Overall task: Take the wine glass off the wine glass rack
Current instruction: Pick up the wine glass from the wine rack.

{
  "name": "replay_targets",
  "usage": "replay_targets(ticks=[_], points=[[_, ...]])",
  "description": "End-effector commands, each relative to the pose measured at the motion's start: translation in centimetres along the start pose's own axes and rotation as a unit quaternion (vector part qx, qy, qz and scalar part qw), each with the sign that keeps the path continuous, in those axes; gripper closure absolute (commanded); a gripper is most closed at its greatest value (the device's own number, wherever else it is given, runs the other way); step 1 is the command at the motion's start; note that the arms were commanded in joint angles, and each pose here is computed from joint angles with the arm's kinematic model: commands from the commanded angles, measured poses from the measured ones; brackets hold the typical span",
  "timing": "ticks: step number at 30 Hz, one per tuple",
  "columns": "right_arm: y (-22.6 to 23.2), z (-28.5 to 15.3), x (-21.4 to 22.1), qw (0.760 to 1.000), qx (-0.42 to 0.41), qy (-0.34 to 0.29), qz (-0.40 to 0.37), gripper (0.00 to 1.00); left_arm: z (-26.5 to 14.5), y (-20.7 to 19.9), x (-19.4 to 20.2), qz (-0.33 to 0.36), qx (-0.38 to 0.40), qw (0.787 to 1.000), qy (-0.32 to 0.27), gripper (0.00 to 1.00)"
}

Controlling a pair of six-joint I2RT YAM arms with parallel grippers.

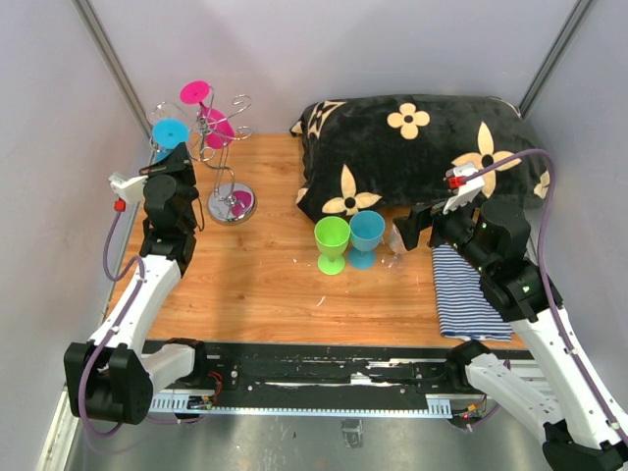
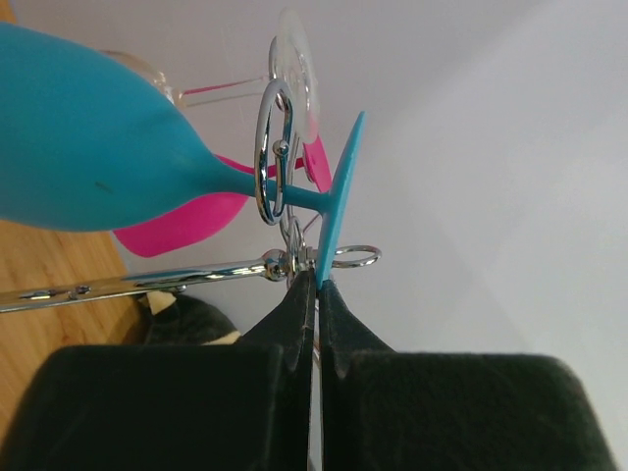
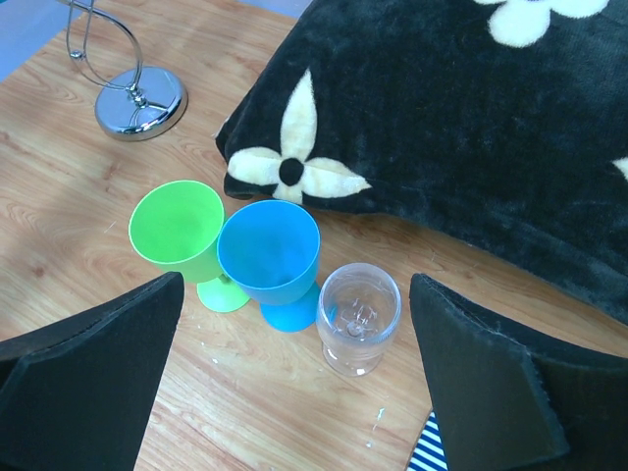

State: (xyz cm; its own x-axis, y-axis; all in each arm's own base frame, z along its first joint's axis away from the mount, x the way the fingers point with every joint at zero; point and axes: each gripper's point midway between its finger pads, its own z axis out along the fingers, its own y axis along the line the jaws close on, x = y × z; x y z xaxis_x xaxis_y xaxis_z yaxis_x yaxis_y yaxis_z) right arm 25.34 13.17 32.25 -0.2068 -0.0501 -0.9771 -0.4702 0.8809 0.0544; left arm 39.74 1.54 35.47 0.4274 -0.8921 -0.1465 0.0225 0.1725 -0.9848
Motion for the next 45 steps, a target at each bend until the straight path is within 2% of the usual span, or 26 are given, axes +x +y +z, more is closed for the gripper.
replay_targets(ticks=[1, 7, 13, 17, 24, 30, 35, 40, 45], points=[[-0.4, 0.0, 0.0, 1.000, 0.008, -0.004, 0.004, 0.02, 0.9, -1.5, -1.7, 0.020, 0.016, 0.999, -0.027, 1.00], [-0.5, 0.3, 0.2, 1.000, 0.009, -0.004, 0.003, 0.02, 2.0, -3.3, -1.0, 0.055, 0.036, 0.998, 0.006, 1.00], [-0.4, 0.1, 0.2, 1.000, 0.007, -0.005, 0.004, 0.02, 1.9, -1.6, 0.3, 0.073, 0.015, 0.996, 0.056, 1.00], [-0.3, 0.1, 0.1, 1.000, 0.003, -0.004, 0.004, 0.02, 1.9, -0.2, -0.7, 0.063, 0.008, 0.997, 0.045, 1.00], [-0.1, 0.0, -0.2, 1.000, 0.001, -0.005, 0.009, 0.02, 2.8, -1.2, -3.1, 0.062, 0.019, 0.998, 0.002, 0.99], [0.0, 0.1, -0.2, 1.000, -0.003, -0.006, 0.012, 0.02, 3.7, -1.9, -2.5, 0.050, 0.035, 0.998, 0.015, 1.00], [0.0, 0.2, -0.2, 1.000, -0.003, -0.006, 0.012, 0.02, 4.0, -1.9, -0.8, 0.057, 0.047, 0.996, 0.055, 1.00], [0.1, 0.2, 0.0, 1.000, -0.004, -0.005, 0.012, 0.02, 3.4, -2.2, -0.4, 0.057, 0.060, 0.994, 0.069, 1.00], [0.1, 0.1, -0.2, 1.000, -0.005, -0.004, 0.013, 0.02, 2.2, -2.4, 1.3, 0.066, 0.070, 0.987, 0.126, 0.99]])
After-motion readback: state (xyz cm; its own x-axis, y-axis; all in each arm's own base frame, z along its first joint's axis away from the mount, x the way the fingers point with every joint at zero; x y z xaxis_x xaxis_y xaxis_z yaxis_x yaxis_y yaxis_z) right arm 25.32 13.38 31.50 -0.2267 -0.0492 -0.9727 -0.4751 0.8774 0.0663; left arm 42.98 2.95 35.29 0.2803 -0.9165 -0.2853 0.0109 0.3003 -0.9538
